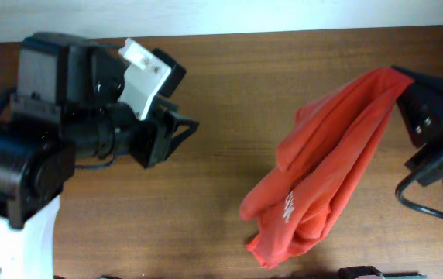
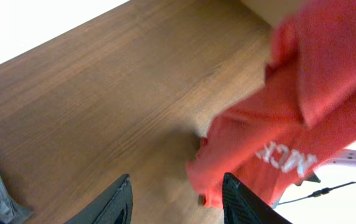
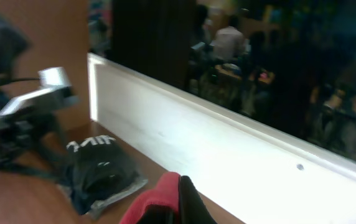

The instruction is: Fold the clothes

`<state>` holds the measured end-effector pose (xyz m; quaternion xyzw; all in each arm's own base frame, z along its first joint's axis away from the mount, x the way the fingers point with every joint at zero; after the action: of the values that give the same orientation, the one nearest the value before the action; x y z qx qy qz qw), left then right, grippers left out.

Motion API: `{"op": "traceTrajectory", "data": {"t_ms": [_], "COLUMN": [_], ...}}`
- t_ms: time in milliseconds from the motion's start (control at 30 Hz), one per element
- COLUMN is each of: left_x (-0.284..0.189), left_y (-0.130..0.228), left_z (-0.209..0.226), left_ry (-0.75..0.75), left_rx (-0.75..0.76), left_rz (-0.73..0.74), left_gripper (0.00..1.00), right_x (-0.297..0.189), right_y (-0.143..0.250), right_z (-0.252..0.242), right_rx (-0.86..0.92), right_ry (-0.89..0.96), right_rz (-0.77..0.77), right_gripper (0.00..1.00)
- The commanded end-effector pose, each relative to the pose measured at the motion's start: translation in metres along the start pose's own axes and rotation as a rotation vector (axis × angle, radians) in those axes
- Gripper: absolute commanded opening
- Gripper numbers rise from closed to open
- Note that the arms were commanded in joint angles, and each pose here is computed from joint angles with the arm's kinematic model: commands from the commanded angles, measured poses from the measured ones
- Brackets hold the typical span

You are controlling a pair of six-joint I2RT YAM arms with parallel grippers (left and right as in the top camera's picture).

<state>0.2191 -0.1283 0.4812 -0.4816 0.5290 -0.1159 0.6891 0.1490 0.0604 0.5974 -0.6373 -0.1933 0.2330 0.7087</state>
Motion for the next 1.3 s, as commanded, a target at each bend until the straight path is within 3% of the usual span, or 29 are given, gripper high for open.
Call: {"op": "traceTrajectory", "data": {"t_ms": [0,267,567,933,1267], "left_x": [-0.003,-0.022,-0.004,0.056,0.158], "left_y": [0.004,-0.004,-0.005,-0.02,-0.034], "left_z": [-0.002,-0.006,-0.013,-0.056,-0.085], "left_ry": [-0.007,-0.082,-0.014,0.137,0.224], "left_rx": [0.015,0.069,0.081,0.255,0.356], "left_rz": [0.017,-0.056,-0.016,0.079,0.165], "left_gripper": [0.45,0.46,0.46,0.46,0.45], "right_x": [-0.003,-0.01,-0.009,-0.008,-0.005], "right_y": [-0.007,0.004,0.0,-0.006,-0.014], "right_z": [-0.013,-0.044,-0.055,-0.058,-0.05], "right_rx": [0.075,0.24,0.386,0.408,0.393], "right_ry": [0.14,0.438,0.518,0.526,0.444], "right_rz": [-0.044,-0.045,-0.116,-0.161,-0.181], "right_gripper": [0.04,0.04,0.04,0.04,0.04]}}
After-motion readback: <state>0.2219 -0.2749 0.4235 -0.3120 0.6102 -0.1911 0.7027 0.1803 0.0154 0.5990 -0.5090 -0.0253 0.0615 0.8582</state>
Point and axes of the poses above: each gripper's point midway between its finger pads, its own x axis out along the fingers, its own z axis along the line the jaws close on, y = z × x, the point moved 7 cm from there along -x, back along the fingers, and after that the axes turned 15 degrees about x, right-handed, at the moved point
